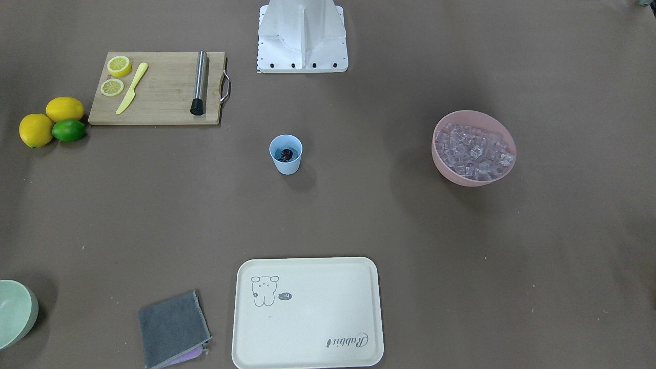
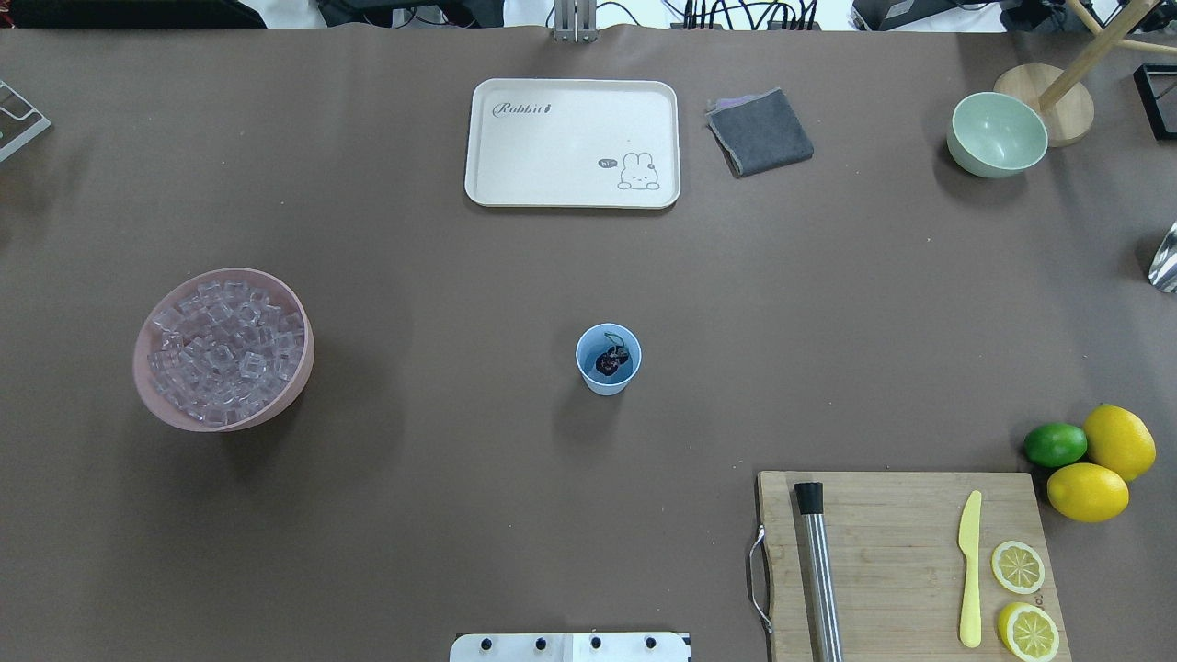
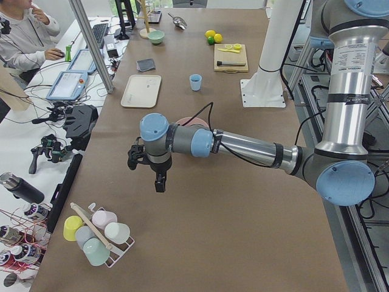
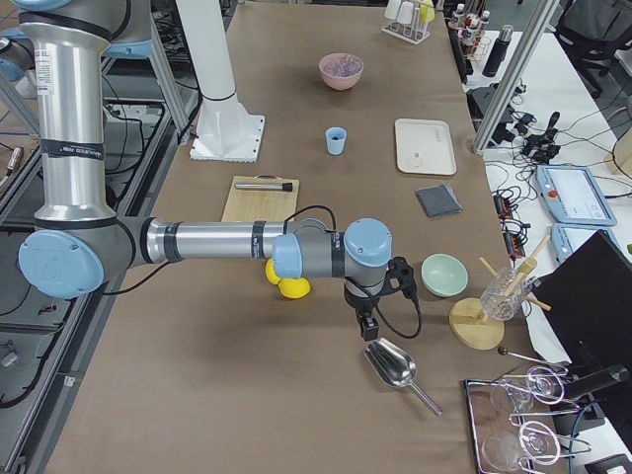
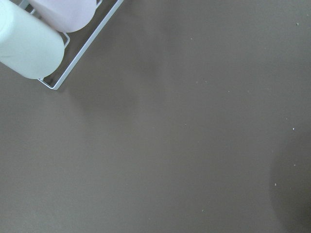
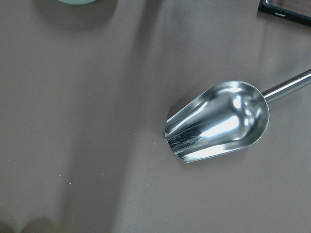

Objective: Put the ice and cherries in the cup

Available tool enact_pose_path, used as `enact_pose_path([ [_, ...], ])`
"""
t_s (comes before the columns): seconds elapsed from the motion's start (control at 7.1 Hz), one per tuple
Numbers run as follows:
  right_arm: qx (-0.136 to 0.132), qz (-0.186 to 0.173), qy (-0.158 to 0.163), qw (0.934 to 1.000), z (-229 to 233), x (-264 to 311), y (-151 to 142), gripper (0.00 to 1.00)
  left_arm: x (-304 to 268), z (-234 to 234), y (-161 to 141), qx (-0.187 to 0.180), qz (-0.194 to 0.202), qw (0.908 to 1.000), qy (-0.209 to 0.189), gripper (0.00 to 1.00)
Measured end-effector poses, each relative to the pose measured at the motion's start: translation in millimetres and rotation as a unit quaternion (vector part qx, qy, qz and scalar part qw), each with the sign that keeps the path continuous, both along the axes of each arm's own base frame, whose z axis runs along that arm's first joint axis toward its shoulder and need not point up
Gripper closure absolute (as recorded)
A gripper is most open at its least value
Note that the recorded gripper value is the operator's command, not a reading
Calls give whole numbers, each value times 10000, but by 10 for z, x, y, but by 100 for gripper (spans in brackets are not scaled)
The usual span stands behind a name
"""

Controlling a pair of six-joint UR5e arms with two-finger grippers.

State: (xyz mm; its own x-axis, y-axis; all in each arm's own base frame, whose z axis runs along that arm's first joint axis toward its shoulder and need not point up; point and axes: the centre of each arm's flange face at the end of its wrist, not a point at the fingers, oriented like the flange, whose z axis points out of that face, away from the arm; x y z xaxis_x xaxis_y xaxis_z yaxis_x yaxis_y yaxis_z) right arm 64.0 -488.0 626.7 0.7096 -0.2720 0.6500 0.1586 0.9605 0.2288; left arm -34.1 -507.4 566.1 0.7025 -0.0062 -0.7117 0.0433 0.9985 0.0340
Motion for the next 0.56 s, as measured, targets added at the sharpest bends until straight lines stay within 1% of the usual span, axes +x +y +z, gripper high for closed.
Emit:
enact_pose_path([
  [0.14, -17, 0, -4, 10000, -8, 0, -9, 1, -42, 55, 13, 7, -33, 10000, -8, 3],
  [0.42, -25, 0, -4, 10000, -12, 0, -13, 1, -77, 191, 110, 231, -92, 9997, -8, 3],
  [0.56, -20, 1, 0, 10000, -17, 0, -14, 1, -84, 227, 137, 267, -111, 9996, -10, 3],
])
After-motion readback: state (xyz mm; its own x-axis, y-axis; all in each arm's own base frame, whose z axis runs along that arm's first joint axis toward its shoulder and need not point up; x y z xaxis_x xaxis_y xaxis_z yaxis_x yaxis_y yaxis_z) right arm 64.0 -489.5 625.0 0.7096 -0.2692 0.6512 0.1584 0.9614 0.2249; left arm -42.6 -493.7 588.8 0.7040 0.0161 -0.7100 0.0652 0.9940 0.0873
